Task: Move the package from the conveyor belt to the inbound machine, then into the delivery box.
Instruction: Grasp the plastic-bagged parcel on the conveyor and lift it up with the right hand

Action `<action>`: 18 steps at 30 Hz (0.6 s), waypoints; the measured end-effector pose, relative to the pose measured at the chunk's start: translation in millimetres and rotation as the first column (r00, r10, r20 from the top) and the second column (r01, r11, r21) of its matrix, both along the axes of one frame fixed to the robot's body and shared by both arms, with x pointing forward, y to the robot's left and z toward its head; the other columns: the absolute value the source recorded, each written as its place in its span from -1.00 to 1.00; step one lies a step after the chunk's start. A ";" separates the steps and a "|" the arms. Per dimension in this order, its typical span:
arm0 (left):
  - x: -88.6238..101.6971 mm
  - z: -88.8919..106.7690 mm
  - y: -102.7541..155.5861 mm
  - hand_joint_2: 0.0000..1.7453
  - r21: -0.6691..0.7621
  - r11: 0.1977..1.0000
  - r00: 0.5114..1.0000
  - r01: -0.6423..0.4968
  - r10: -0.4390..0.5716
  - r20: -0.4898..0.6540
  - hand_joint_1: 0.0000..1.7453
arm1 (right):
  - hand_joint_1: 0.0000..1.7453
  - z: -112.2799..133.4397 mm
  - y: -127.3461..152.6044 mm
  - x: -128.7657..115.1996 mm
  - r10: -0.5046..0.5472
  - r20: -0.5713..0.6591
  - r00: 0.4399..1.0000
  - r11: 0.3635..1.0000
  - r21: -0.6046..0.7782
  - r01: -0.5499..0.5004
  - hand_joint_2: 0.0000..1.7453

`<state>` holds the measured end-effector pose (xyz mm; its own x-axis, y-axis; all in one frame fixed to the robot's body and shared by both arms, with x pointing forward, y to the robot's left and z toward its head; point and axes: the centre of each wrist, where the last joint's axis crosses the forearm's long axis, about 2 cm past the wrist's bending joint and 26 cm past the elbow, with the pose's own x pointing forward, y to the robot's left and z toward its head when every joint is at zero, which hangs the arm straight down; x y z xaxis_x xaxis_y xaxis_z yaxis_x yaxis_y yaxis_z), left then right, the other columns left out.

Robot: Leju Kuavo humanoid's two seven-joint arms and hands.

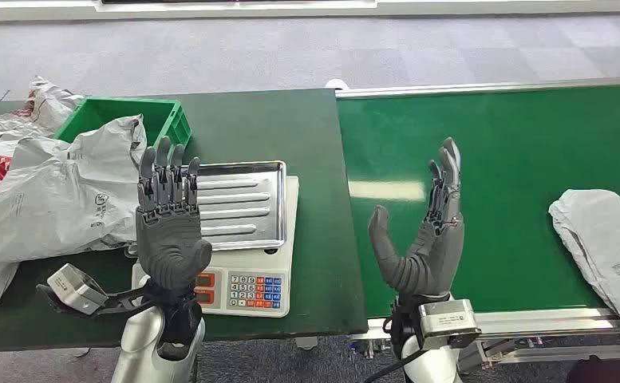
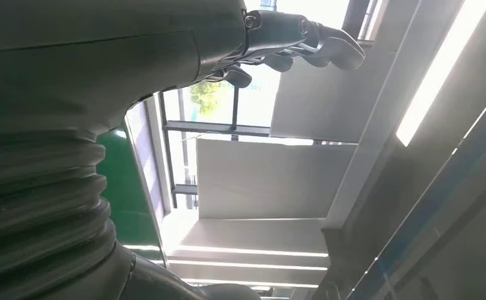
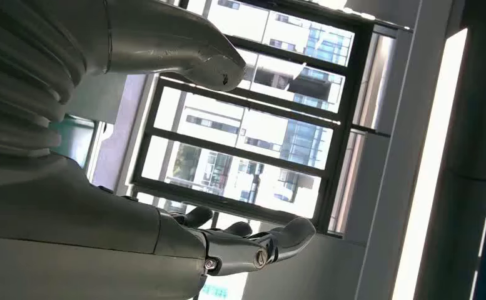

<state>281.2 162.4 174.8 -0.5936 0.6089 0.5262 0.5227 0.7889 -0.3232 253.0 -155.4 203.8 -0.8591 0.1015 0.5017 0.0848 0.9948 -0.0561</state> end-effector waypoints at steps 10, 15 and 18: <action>-3.8 -5.5 4.9 1.00 0.020 1.000 1.000 0.007 -0.007 -0.003 -1.00 | -1.00 -10.4 -18.1 5.3 -0.227 -0.011 0.974 0.970 -0.088 0.225 1.00; -10.5 -10.1 10.3 1.00 0.020 1.000 1.000 -0.015 0.015 -0.016 -1.00 | -1.00 -20.3 -45.8 5.3 -0.406 -0.050 0.912 0.905 -0.161 0.394 1.00; -16.8 -13.4 14.3 1.00 0.018 0.999 0.999 -0.031 0.032 -0.027 -1.00 | -1.00 -27.0 -62.2 3.1 -0.504 -0.076 0.861 0.851 -0.216 0.479 1.00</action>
<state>264.4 176.8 161.3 -0.5978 0.5803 0.5531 0.4886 0.8107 -0.3224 256.0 -217.6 176.9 -0.6038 0.5941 0.5315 0.5399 0.7953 -0.2757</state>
